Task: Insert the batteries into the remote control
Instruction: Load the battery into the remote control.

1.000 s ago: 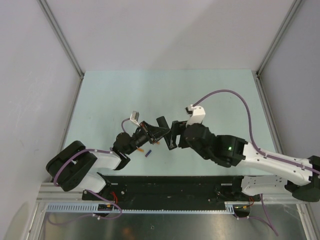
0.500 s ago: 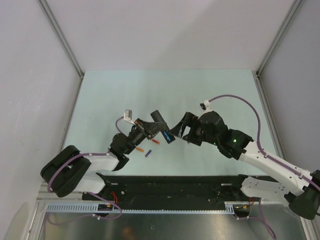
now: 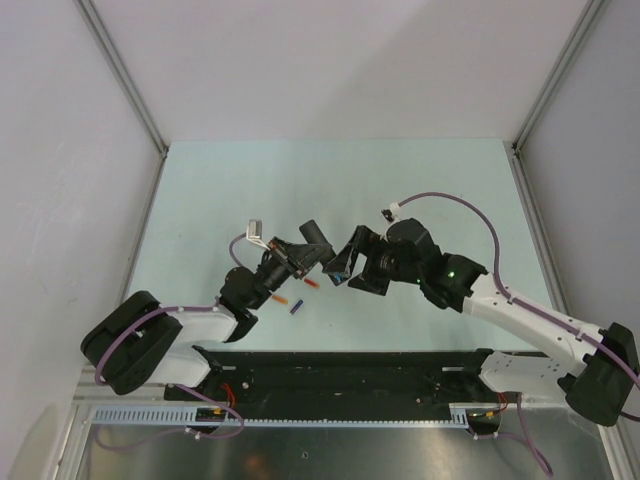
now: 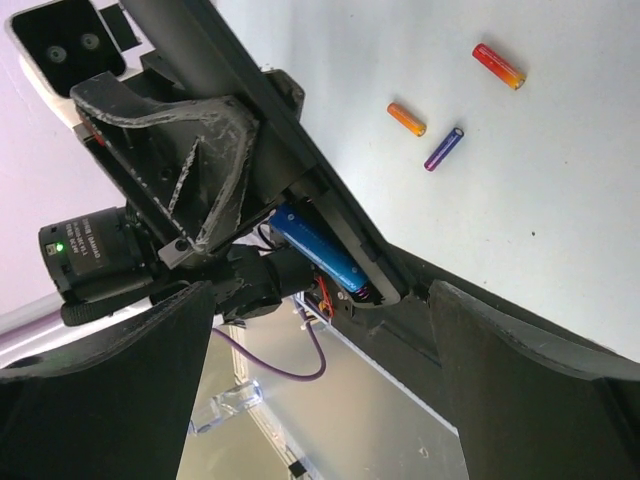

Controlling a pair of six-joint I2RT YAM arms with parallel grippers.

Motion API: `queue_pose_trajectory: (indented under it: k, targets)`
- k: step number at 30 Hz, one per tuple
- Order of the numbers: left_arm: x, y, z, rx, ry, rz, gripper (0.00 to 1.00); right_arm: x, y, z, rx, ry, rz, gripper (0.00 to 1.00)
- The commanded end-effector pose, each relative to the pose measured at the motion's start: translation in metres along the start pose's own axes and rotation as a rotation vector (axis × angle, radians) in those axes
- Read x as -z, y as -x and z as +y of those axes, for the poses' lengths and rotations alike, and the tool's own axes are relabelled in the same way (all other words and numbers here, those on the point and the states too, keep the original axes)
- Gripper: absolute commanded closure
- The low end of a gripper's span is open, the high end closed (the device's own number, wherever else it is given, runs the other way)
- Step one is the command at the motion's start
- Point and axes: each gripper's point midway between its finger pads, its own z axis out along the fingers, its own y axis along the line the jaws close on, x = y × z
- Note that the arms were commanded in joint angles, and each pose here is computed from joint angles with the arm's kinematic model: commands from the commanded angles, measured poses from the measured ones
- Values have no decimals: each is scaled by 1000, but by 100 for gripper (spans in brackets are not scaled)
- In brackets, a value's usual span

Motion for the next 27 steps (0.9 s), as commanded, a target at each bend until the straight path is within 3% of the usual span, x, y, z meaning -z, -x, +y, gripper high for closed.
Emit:
queue_pose_trajectory:
  k: [1, 16, 27]
  targets:
    - [6, 19, -59, -43, -235, -80, 100, -5, 4, 4, -21, 23, -5, 9]
    - [10, 17, -59, -34, -236, -71, 100, -16, 13, -9, -63, -12, -38, 21]
    - [11, 18, -59, -36, -237, -73, 100, -21, 16, -12, -85, -12, -50, 21]
